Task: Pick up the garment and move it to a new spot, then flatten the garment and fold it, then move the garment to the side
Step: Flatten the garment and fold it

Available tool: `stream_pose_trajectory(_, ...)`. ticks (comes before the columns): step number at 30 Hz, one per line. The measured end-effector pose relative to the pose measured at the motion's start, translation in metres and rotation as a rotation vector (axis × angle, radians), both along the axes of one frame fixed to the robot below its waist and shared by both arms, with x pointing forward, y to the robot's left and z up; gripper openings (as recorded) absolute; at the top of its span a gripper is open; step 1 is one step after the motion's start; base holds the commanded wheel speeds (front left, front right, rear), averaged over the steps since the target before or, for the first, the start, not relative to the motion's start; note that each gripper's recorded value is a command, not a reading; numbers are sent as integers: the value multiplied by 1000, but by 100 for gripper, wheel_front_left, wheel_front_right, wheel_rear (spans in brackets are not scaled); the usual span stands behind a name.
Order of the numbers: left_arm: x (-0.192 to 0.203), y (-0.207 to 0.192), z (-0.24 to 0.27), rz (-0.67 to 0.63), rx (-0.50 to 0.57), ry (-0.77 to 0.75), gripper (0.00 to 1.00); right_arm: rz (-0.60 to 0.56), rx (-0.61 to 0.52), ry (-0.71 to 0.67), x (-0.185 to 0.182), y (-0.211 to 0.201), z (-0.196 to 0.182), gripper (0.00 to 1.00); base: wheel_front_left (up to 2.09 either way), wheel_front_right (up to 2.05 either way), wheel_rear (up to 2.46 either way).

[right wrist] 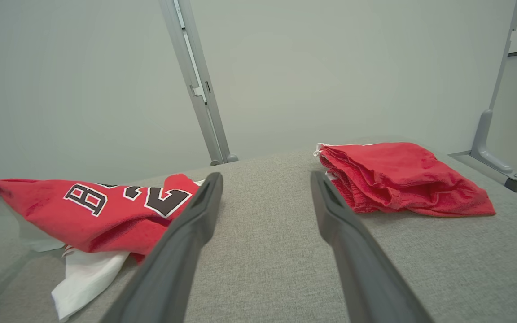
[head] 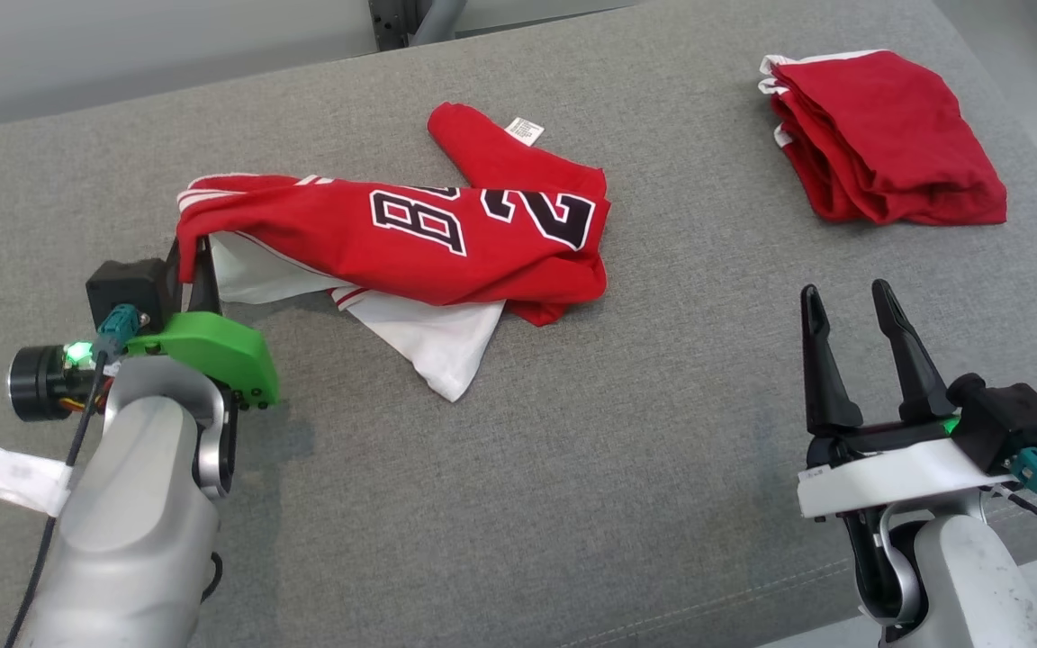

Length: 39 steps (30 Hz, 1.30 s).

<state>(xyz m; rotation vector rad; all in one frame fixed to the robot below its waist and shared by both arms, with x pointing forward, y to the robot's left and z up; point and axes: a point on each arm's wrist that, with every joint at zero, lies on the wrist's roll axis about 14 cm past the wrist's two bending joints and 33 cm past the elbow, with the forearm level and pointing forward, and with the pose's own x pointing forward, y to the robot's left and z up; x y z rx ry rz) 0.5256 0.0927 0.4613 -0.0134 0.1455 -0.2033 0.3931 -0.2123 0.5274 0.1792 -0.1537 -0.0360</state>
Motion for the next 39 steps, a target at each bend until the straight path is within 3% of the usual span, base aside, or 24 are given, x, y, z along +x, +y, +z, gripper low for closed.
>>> stream_pose_trajectory(16,90,-26,20,-38,43,-98,0,-18,-33,53,21,-9,-20,100,0,0,0)
stream_pose_trajectory(18,95,-33,7,-54,59,-72,47,-28,-37,63,21,-13,-23,100,0,0,0)
stream_pose_trajectory(19,96,-37,1,-64,66,-60,85,-34,-41,68,21,-15,-24,100,0,0,0)
stream_pose_trajectory(20,97,-41,-5,-70,65,-48,100,-40,-43,74,21,-17,-26,100,0,0,0)
stream_pose_trajectory(30,93,-48,-13,-93,43,-22,100,-53,-44,89,20,-22,-31,100,0,0,0)
stream_pose_trajectory(39,24,-49,-26,-112,-98,59,100,-15,-34,45,16,-7,-16,100,0,0,0)
